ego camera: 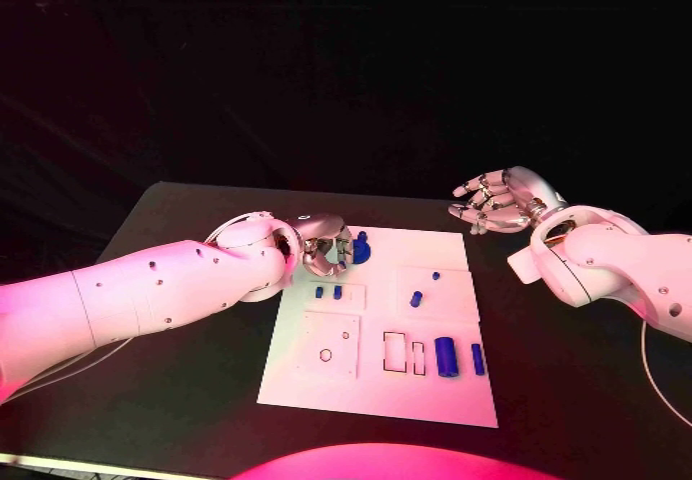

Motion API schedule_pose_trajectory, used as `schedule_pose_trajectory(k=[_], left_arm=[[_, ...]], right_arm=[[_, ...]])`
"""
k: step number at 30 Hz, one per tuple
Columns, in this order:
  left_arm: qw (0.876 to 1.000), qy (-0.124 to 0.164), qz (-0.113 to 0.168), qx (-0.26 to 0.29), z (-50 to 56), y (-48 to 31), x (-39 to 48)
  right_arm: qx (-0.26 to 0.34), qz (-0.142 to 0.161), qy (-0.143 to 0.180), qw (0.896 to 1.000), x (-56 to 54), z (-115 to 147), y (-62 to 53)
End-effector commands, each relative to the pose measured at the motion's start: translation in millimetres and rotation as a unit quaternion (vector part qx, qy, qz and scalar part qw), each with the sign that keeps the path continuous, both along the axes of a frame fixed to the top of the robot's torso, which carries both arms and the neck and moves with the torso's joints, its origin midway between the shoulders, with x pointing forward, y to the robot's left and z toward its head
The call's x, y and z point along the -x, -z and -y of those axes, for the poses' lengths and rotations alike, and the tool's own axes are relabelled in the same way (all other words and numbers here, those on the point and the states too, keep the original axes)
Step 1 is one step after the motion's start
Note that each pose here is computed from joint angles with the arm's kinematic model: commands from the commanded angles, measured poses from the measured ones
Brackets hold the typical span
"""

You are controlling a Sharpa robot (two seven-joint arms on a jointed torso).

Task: Assemble the parts on the task board

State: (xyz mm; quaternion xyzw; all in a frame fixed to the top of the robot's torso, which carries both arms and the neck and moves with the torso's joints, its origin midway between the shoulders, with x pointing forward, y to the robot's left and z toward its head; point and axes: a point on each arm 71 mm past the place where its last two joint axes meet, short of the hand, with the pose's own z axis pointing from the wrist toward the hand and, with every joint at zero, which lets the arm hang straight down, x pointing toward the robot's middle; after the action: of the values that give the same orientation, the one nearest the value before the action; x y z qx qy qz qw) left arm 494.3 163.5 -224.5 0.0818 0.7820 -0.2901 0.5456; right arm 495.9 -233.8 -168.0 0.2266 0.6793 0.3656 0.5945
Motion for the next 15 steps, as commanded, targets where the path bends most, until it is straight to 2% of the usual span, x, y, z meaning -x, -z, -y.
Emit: schedule_pose_trajectory(k=[1, 15], left_arm=[[1.0, -0.009, -0.005, -0.002, -3.0, -0.4, 0.0], [1.0, -0.021, -0.021, -0.01, -13.5, 2.2, -0.4]], right_arm=[[0.002, 0.006, -0.009, 1.0, 0.7, -2, -0.6], [0.002, 0.006, -0.009, 1.0, 0.5, -1, -0.2]])
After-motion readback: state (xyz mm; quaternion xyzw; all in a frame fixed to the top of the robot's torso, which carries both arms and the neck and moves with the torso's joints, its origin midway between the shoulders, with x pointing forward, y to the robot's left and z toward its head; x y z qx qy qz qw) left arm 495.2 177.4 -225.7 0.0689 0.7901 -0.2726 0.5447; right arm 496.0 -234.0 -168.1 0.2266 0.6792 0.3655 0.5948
